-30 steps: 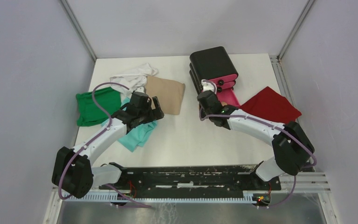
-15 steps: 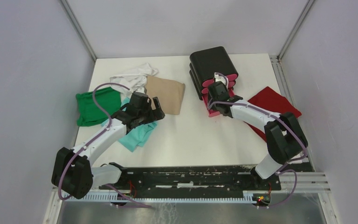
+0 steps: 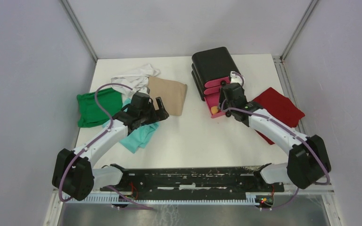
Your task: Organize the makeup
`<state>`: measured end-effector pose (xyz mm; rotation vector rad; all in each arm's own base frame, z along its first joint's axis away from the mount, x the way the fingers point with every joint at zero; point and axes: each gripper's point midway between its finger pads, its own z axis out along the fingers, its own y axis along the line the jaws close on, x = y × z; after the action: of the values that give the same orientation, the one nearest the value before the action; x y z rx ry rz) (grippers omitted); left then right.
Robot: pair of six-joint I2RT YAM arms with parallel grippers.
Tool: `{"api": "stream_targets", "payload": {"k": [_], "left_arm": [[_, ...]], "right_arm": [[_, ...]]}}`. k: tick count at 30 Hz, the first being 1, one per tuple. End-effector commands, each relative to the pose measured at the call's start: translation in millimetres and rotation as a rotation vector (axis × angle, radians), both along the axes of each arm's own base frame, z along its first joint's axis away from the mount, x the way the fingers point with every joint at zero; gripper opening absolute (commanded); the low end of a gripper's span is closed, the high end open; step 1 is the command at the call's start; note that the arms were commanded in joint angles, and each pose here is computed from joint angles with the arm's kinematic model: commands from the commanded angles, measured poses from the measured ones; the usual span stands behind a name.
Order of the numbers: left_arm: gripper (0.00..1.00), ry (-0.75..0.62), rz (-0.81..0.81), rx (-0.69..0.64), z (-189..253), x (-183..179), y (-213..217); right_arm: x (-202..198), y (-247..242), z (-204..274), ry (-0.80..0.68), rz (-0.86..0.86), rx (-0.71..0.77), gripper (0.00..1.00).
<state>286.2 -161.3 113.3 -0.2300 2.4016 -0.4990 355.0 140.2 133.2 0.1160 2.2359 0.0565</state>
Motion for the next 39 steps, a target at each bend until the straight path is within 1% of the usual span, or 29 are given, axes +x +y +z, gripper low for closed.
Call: {"api": "stream_targets", "payload": {"k": [1,5,7,10,13,16,18,21,26,31,39], "left_arm": [[0.99,-0.114,-0.046,-0.079,36,20,-17],[0.99,-0.164,-0.068,-0.146,66,42,-37],[0.99,-0.194,-0.108,-0.167,82,53,-52],[0.99,-0.238,-0.135,-0.164,104,70,-70],[0.99,-0.253,-0.140,-0.173,118,89,-85],[0.99,-0.269,-0.142,-0.175,127,103,-111],[0.99,-0.265,-0.149,-0.157,127,109,-130],[0.99,-0.249,-0.140,-0.156,124,124,-152],[0.99,-0.238,-0.146,-0.183,119,145,-179],[0.99,-0.234,-0.143,-0.167,112,165,-194],[0.99,-0.216,-0.139,-0.154,92,183,-206]], "right_arm": [[-21,-27,0,-0.016,-0.023,-0.019,0.61],[-37,-42,-11,0.006,-0.048,-0.016,0.61],[-42,-46,-21,0.031,-0.057,0.019,0.60],[-44,-49,-32,0.056,-0.065,0.071,0.61],[-45,-51,-43,0.092,-0.069,0.084,0.61],[-43,-48,-56,0.127,-0.056,0.115,0.65],[-42,-46,-63,0.141,-0.043,0.127,0.67],[-38,-42,-71,0.151,-0.005,0.135,0.68],[-29,-39,-71,0.086,0.040,0.129,0.64],[-17,-46,-63,-0.014,0.040,0.085,0.64],[3,-39,-67,-0.026,0.049,0.082,0.62]]}}
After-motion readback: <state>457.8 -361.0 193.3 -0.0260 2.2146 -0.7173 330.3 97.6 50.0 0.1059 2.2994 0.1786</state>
